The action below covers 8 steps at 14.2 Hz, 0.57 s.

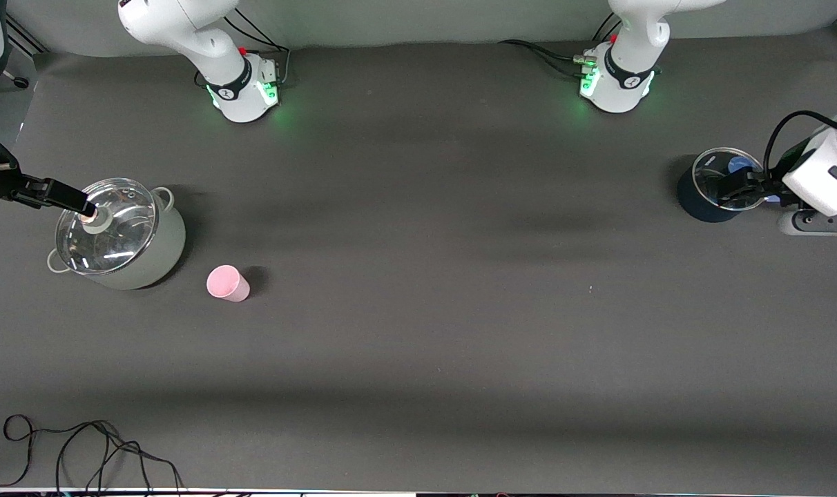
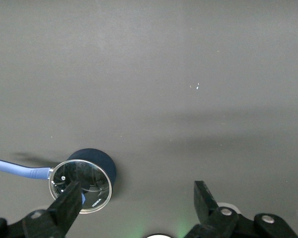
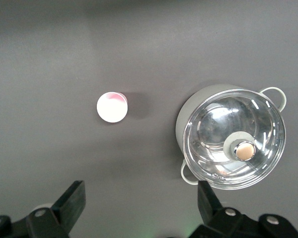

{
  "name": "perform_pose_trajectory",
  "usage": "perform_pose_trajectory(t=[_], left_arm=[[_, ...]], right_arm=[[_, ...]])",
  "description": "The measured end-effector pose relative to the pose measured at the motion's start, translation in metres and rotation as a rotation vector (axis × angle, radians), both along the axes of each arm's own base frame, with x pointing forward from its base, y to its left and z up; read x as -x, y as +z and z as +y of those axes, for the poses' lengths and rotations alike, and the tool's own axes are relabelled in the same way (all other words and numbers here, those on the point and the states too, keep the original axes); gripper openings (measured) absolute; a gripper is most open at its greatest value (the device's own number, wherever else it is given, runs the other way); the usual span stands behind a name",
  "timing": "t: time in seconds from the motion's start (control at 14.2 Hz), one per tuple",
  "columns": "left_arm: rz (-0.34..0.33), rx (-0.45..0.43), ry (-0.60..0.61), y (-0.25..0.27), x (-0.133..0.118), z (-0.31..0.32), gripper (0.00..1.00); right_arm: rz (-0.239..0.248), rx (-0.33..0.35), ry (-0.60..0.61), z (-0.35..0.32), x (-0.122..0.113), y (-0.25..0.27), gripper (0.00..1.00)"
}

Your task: Transfer pink cup from left to right arm

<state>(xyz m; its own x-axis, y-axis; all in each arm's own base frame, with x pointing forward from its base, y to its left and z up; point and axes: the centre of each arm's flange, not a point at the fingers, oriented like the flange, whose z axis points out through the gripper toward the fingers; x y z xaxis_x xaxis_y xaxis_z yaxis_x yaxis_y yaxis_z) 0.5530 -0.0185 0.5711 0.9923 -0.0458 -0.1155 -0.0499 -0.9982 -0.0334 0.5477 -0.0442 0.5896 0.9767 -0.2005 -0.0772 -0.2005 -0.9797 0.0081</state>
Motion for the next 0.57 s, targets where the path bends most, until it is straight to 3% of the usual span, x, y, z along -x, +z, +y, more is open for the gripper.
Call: perform_pose_trajectory(t=[0.57], left_arm=[[0.000, 0.000, -0.006, 0.0000, 0.0002, -0.0038, 1.00]], right_arm=[[0.000, 0.000, 0.015, 0.0081, -0.0005, 0.0001, 1.00]])
